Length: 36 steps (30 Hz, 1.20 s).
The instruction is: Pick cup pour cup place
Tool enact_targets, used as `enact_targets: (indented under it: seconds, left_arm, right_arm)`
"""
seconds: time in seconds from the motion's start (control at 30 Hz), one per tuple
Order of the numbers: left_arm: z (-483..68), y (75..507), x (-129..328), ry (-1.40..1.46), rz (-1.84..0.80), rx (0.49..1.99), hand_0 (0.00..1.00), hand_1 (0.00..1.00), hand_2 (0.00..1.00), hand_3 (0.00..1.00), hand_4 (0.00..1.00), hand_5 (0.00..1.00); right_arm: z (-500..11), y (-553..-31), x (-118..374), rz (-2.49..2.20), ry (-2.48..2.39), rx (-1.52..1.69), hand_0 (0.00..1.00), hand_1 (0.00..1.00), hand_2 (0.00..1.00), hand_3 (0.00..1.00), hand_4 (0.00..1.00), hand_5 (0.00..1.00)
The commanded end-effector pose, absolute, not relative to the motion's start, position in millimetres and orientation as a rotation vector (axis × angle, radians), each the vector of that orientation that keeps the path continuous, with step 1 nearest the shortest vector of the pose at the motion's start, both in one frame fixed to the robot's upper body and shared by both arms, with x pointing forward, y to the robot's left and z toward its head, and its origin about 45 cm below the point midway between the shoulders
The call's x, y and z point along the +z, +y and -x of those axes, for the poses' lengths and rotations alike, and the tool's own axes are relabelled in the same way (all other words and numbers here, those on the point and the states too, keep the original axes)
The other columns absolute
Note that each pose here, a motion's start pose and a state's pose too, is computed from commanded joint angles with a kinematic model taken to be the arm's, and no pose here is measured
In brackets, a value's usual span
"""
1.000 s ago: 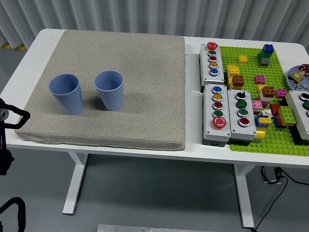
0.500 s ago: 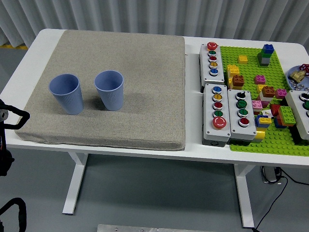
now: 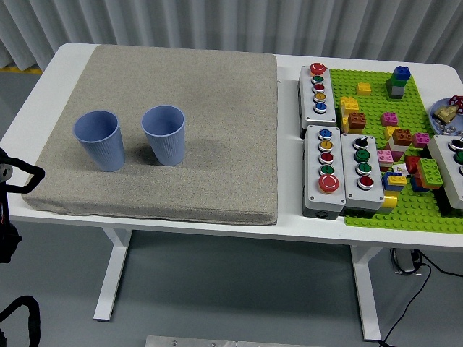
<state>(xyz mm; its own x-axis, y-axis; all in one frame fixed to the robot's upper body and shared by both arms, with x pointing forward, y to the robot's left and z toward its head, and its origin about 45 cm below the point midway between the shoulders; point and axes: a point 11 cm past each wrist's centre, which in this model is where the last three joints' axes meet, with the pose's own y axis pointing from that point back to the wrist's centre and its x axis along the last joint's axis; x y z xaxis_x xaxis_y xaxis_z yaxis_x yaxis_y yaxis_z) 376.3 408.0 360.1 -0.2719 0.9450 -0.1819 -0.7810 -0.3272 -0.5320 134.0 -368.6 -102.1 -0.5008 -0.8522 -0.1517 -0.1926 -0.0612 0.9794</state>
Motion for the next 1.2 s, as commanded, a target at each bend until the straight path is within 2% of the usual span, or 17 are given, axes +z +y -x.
enact_targets:
  seconds: [0.9,0.93,1.1,1.13,1.2]
  left_arm:
    - [-376.7,404.6,357.1,-0.405,0.537,1.839,0.981,0.986,0.998,0.921,0.81,0.998]
    - [-376.6,404.8,357.3,-0.406,0.537,1.84,0.977,0.977,0.998,0.924,0.835,0.998]
    - [-376.3,404.3,358.1,-0.421,0.529,1.843,0.977,0.977,0.998,0.924,0.835,0.998]
    - [-376.3,404.2,358.0,-0.421,0.529,1.842,0.976,0.977,0.998,0.929,0.898,0.998]
    - [-376.6,404.0,357.1,-0.415,0.53,1.842,0.976,0.977,0.998,0.929,0.898,0.998]
  right_arm:
    - [-132.6,-367.6,-102.6,-1.12,-1.681,-1.61,0.766,0.712,0.749,0.624,0.196,0.258]
    - [-132.8,-367.6,-102.6,-1.121,-1.682,-1.61,0.766,0.712,0.749,0.624,0.196,0.258]
    - [-133.3,-367.9,-102.3,-1.121,-1.683,-1.609,0.766,0.712,0.749,0.624,0.196,0.258]
    - [-133.3,-368.0,-102.3,-1.121,-1.683,-1.609,0.766,0.712,0.749,0.624,0.196,0.258]
    - [-133.1,-367.9,-102.4,-1.12,-1.682,-1.609,0.766,0.712,0.749,0.624,0.196,0.258]
